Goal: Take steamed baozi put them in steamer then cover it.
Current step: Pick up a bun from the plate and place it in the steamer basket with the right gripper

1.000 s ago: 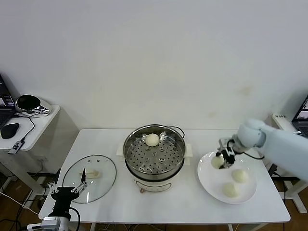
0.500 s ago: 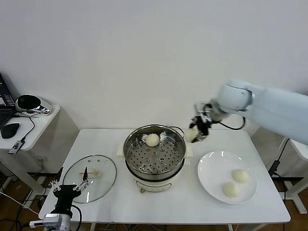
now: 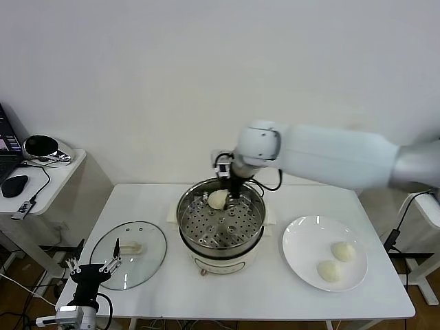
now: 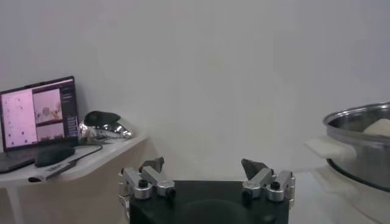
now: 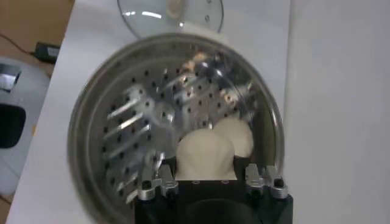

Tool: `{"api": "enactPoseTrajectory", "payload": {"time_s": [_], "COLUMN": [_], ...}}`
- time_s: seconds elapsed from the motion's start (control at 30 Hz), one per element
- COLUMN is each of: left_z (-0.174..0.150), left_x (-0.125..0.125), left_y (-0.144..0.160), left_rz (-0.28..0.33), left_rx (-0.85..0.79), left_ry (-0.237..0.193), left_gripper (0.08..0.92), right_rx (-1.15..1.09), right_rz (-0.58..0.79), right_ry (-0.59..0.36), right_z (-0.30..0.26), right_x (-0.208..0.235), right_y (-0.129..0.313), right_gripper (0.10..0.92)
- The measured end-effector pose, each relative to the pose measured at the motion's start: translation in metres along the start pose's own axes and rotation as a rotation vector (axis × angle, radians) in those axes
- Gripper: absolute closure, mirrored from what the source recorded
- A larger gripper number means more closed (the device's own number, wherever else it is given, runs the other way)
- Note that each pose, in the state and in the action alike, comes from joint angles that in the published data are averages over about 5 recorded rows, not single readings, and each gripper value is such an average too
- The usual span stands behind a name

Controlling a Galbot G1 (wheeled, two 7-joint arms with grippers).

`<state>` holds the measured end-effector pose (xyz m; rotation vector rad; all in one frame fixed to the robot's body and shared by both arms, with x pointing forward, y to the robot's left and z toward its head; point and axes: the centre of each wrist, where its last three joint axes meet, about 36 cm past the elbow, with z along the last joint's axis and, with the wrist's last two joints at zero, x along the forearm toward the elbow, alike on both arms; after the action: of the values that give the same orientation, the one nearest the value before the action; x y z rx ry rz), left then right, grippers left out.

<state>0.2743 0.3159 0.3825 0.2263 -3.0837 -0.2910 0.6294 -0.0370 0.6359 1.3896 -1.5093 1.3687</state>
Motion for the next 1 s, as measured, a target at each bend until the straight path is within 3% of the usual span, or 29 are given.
{"api": "enactPoseTrajectory", "payload": {"time_s": [0.6, 0.87, 1.0], "left_z": [0.0, -0.001, -0.001], "left_x": [0.0, 0.0, 0.0], "left_y": [-0.001, -0.001, -0.001], "left_rz": [-0.001, 0.0, 0.001], "left_rx": [0.011, 0.012, 0.01], "left_ry": [-0.006, -0.009, -0.009], "left_gripper": [0.177, 0.177, 0.177], "right_rx": [-0.025, -0.03, -0.009], "right_rz": [-0.007, -0.011, -0.017], "right_ry": [0.023, 0.019, 0.019], "right_z": [-0.045, -0.047, -0.039], "right_x": [-0.072, -0.068, -0.044], "right_y": [0.002, -0.002, -0.008], "right_gripper": [0.437, 0.242, 0.204]}}
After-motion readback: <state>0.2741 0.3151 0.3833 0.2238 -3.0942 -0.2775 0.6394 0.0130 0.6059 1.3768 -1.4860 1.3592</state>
